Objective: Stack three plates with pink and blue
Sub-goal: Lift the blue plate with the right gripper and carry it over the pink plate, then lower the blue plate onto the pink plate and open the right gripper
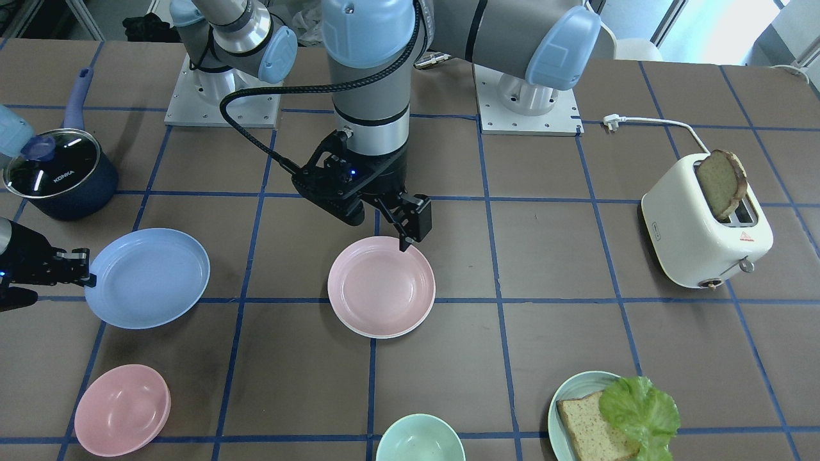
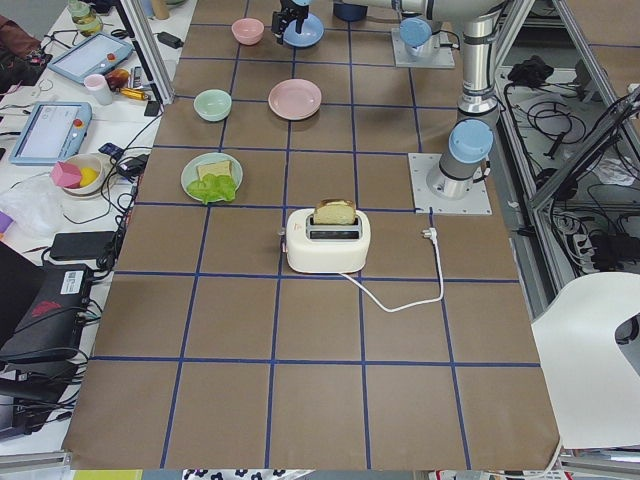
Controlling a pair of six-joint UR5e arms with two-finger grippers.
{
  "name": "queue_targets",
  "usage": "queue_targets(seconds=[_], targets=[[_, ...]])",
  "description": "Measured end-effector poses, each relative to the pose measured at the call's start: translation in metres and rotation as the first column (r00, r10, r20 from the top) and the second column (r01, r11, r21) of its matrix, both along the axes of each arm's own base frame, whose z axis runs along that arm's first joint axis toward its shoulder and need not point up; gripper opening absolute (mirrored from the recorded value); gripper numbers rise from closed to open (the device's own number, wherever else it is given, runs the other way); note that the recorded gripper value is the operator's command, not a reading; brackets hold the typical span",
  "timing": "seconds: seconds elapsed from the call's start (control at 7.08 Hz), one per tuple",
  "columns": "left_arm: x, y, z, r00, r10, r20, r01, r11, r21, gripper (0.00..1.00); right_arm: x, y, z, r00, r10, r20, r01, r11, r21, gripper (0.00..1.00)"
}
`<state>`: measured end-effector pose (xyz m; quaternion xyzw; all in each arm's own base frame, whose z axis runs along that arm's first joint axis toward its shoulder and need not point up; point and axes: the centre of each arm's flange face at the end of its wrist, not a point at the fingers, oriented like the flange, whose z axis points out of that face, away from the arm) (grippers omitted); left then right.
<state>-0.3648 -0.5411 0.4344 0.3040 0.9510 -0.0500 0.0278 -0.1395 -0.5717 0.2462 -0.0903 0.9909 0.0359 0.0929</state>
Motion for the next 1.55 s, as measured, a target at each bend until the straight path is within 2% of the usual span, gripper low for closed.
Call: queue_targets(seconds=[0.14,0.28,0.57,0.85,0.99,1.27,1.55], targets=[[0.020,-0.011,0.011,0.999,0.053,0.001,-0.053,0.998,0.015,1.00,0.021,-0.009,0.012,1.000,0.011,0.024,-0.010,1.000,-0.020,0.00],[0.038,-0.023,0.019,0.990,0.140,0.003,-0.140,0.989,0.036,1.00,0.054,-0.018,0.020,0.999,0.017,0.032,-0.016,1.000,-0.023,0.00],[0.065,-0.034,0.036,0.945,0.328,0.000,-0.327,0.942,0.069,1.00,0.134,-0.024,0.023,1.000,-0.004,0.030,0.003,1.000,0.016,0.00],[0.081,-0.039,0.047,0.892,0.451,-0.033,-0.446,0.889,0.107,1.00,0.224,-0.018,0.026,0.999,-0.042,0.008,0.042,0.998,0.051,0.00],[0.088,-0.040,0.051,0.876,0.481,-0.042,-0.474,0.873,0.112,1.00,0.259,-0.011,0.029,0.998,-0.068,-0.005,0.068,0.996,0.062,0.00],[0.107,-0.038,0.059,0.861,0.507,-0.047,-0.499,0.859,0.115,1.00,0.308,0.003,0.031,0.995,-0.098,-0.029,0.100,0.992,0.074,0.00],[0.134,-0.029,0.070,0.884,0.464,-0.059,-0.457,0.883,0.110,1.00,0.349,0.014,0.029,0.995,-0.091,-0.047,0.094,0.993,0.076,0.00]])
